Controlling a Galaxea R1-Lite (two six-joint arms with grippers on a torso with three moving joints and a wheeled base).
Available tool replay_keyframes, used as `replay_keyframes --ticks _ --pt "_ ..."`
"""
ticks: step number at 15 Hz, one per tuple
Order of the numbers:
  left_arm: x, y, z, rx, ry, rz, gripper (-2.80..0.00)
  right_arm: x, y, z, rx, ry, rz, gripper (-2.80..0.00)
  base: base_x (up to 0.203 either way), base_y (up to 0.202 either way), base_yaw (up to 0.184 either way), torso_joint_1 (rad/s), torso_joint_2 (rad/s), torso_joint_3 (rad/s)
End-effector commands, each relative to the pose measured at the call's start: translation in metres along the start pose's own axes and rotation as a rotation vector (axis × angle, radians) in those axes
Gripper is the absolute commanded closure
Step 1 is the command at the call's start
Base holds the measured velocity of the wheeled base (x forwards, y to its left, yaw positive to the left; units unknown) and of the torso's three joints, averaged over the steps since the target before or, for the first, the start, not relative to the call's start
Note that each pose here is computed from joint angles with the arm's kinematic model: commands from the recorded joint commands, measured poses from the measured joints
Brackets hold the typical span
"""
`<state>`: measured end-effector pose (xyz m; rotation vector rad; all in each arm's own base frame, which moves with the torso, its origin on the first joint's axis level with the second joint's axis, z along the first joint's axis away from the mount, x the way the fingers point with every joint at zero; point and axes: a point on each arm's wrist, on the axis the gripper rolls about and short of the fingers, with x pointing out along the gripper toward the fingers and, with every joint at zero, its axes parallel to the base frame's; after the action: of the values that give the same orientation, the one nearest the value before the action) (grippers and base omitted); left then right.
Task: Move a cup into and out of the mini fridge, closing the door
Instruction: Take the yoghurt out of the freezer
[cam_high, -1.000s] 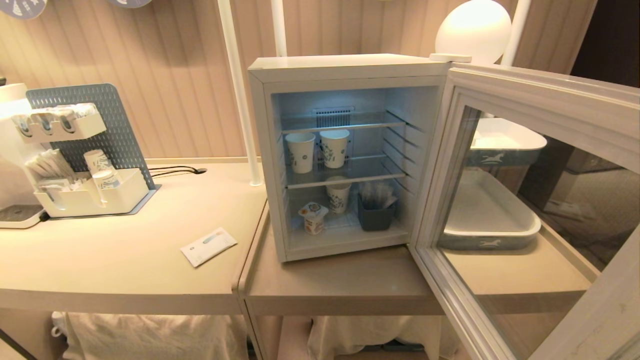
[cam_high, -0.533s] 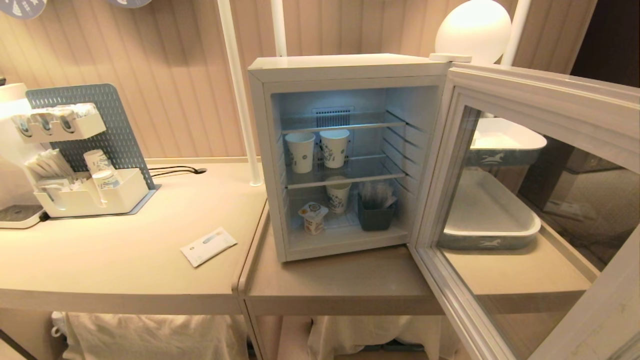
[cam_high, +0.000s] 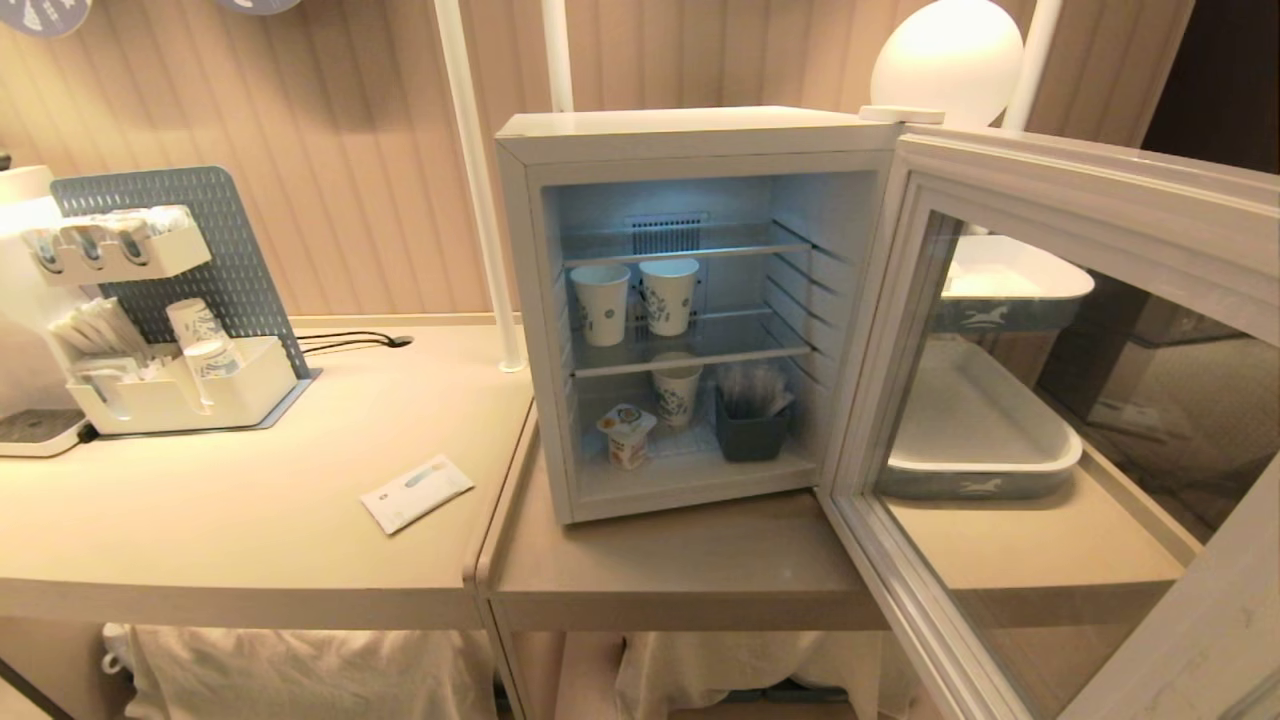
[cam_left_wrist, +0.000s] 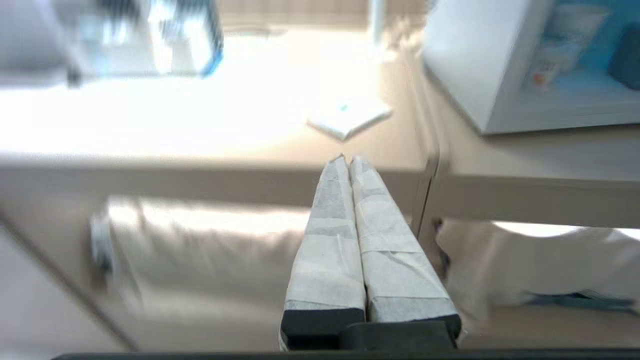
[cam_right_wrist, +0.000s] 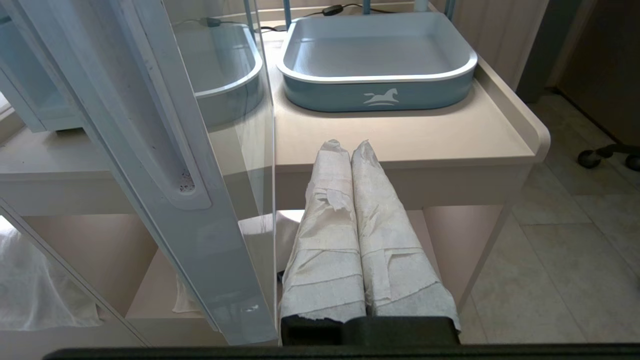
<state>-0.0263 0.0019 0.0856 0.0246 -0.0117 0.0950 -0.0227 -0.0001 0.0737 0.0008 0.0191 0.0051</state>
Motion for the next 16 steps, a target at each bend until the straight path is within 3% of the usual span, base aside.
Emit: replay_keyframes --ticks 1,2,4,8,16 --pt "0.0031 -0.0025 -0.0084 0.059 -0.002 -0.09 0.0 0.0001 0.0 -0.0001 -0.001 0.002 0.001 0.0 0.0 0.0 0.0 0.0 0.0 0.0" --pt "0.0022 -0.0028 -0.013 0.067 0.057 -0.103 0.0 0.0001 0.0 0.0001 -0.001 0.001 0.001 0.0 0.0 0.0 0.0 0.0 0.0 0.0" --pt "0.0032 -0.003 -0.0109 0.053 0.017 -0.107 0.0 0.0001 0.0 0.0 -0.001 0.002 0.0 0.0 0.0 0.0 0.0 0.0 0.0 0.0" --pt "0.0032 -0.0024 -0.0107 -0.02 0.018 -0.083 0.0 0.0001 0.0 0.0001 -0.001 0.001 0.001 0.0 0.0 0.0 0.0 0.0 0.0 0.0" --pt "0.0032 -0.0024 -0.0109 -0.021 0.019 -0.083 0.0 0.0001 0.0 0.0001 -0.002 0.001 0.001 0.0 -0.023 0.0 -0.001 0.003 0.0 0.0"
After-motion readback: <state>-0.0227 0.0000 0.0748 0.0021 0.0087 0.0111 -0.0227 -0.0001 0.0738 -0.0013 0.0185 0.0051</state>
